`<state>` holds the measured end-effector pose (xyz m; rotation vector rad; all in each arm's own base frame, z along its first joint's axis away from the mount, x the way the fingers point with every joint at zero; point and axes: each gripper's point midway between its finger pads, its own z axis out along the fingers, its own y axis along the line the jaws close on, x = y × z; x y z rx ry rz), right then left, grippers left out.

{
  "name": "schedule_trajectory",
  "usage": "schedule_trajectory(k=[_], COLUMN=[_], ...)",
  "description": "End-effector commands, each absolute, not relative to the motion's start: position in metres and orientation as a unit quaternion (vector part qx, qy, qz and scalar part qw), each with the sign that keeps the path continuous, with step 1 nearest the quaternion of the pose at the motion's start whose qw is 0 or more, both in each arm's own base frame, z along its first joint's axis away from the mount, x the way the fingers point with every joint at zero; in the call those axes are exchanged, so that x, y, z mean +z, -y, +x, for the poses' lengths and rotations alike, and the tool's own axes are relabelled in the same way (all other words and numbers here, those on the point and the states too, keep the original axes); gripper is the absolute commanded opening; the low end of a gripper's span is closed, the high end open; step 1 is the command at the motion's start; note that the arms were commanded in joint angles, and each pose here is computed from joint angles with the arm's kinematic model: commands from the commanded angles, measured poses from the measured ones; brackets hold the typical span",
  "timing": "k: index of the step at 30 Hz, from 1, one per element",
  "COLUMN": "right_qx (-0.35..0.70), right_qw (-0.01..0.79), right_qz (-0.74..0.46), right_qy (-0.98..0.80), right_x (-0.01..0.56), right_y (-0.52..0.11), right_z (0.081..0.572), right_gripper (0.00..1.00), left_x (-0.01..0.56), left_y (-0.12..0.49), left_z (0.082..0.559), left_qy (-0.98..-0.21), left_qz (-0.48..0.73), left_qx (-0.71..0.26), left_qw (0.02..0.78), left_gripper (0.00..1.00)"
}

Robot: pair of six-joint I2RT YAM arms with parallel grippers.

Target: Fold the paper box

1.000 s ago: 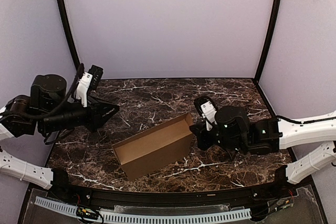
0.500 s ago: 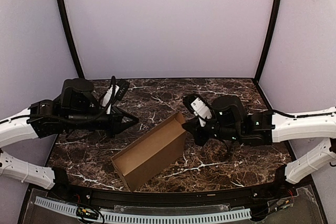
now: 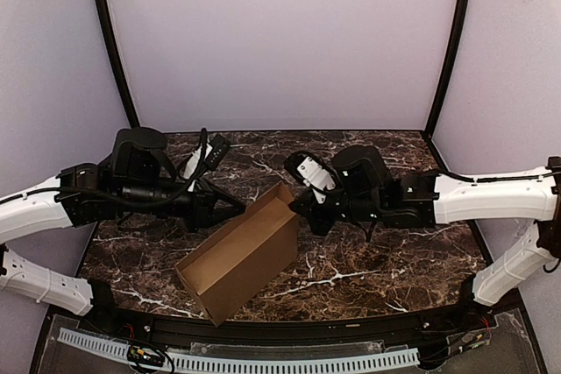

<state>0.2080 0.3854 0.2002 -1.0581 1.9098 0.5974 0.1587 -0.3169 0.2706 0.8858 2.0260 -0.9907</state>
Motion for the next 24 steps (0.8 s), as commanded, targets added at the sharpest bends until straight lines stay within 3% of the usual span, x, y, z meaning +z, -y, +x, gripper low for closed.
schedule_trajectory(k=[1, 24], right_qx=[0.209, 0.229], right_qw=[0.367, 0.369], right_qz=[-0.457, -0.441], right_qy=[-0.783, -0.785], right_x=[0.166, 0.164], right_y=[-0.377, -0.402], right_z=[0.2, 0.206], right_gripper=[0.0, 0.01], left_x=[0.27, 0.233], left_y=[0.318, 0.31], left_z=[0.156, 0.168], left_qy=[-0.782, -0.819], left_qz=[0.356, 0.342], left_qx=[-0.383, -0.328], left_qw=[0.34, 0.322], left_gripper=[0.1, 0.02])
